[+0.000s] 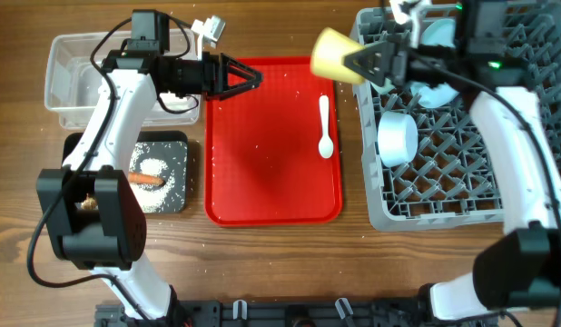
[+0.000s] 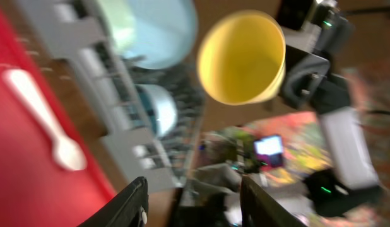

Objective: Sort waste into correct bins and load items into the dishwasher rack
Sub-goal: 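Place the yellow cup in the rack with the right gripper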

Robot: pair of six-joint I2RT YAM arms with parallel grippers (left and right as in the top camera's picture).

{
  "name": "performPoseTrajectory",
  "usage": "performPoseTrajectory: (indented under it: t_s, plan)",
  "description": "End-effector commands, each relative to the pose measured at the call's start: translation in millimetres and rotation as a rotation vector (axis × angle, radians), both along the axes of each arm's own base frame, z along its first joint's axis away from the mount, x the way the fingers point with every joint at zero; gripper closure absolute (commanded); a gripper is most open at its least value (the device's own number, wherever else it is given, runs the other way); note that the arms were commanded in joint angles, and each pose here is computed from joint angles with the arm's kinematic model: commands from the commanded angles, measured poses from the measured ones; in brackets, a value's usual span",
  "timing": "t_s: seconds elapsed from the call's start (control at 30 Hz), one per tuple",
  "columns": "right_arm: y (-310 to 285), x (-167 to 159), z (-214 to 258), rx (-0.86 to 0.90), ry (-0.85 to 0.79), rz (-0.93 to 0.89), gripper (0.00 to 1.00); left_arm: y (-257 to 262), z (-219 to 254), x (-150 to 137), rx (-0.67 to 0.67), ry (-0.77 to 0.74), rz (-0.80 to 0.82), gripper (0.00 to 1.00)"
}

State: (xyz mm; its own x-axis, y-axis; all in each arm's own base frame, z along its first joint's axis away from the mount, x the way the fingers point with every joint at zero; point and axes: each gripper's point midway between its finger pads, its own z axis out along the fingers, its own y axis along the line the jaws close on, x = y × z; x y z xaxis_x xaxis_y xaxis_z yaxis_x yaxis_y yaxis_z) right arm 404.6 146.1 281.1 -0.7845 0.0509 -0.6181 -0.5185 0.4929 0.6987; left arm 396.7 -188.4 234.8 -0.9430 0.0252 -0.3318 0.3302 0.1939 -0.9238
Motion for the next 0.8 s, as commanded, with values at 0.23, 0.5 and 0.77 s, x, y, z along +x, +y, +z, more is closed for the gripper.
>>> performPoseTrajectory:
  t_s: [0.23, 0.5, 0.77]
  plan:
    - [-157.0, -129.6, -20.5, -0.717, 0.434, -0.665, 0.54, 51.3, -93.0, 44.8, 0.746, -0.087, 0.303, 0.46]
    - [-155.5, -157.9, -75.7, -0.847, 0.772, -0.557, 0.54, 52.4, -94.8, 44.6, 0.764, -0.087, 0.306, 0.45]
    - [-132.6, -163.6, -139.6, -0.949, 0.944, -0.388, 0.53, 58.0, -99.9, 41.3, 0.803, -0.066, 0.312, 0.46]
